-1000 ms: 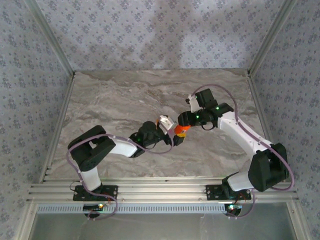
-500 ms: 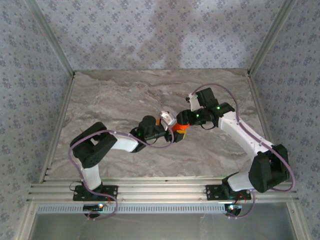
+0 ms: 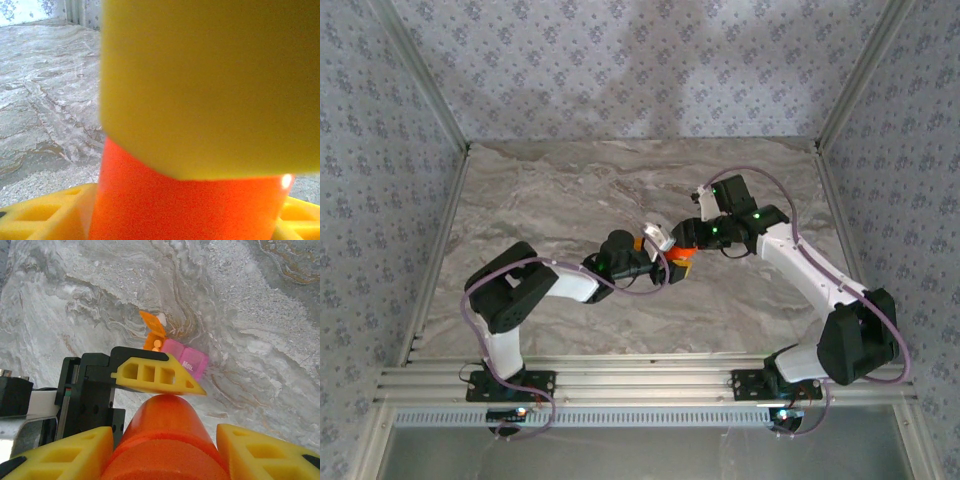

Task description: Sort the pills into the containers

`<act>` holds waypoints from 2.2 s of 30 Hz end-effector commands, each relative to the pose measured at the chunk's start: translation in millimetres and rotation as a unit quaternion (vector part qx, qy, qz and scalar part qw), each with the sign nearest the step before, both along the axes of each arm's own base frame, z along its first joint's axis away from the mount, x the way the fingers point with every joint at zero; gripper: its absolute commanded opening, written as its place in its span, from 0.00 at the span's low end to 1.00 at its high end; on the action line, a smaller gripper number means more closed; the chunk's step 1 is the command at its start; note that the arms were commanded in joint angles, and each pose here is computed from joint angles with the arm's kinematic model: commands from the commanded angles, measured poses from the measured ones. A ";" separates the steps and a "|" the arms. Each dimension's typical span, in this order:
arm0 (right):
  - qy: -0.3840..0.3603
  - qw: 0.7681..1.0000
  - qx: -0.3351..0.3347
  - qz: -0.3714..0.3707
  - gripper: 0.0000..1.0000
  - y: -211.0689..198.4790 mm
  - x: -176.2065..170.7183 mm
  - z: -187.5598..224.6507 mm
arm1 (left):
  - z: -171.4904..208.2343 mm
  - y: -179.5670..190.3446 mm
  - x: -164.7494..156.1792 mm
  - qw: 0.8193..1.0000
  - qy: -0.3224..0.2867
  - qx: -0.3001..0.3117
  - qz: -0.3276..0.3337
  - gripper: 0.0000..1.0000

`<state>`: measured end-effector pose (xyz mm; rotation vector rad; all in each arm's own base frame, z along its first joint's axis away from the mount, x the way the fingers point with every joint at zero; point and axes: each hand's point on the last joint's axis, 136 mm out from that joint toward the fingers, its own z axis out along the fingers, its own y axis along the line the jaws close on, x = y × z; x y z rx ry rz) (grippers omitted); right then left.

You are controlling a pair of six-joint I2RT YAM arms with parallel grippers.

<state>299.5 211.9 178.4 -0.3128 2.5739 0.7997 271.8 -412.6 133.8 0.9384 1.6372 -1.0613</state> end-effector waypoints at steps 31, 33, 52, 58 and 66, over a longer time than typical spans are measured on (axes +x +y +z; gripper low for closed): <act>-0.066 0.990 0.122 -0.033 0.75 7.1 37.8 82.8 | 40.6 15.1 16.3 0.999 -0.016 -0.030 0.026 0.00; -0.068 0.989 0.128 -0.031 0.77 7.5 40.5 86.1 | 42.4 16.8 17.7 0.999 -0.018 -0.029 0.026 0.00; -0.193 0.960 0.203 0.002 0.80 -6.2 70.9 130.0 | 85.0 41.7 38.6 0.998 -0.008 -0.068 -0.002 0.00; -0.200 0.956 0.205 0.068 0.81 11.7 77.4 138.1 | 104.2 47.9 41.8 0.997 0.001 -0.071 -0.042 0.00; -0.189 0.953 0.199 0.129 0.81 43.7 80.1 134.1 | 112.1 49.1 44.7 0.997 -0.005 -0.053 -0.057 0.00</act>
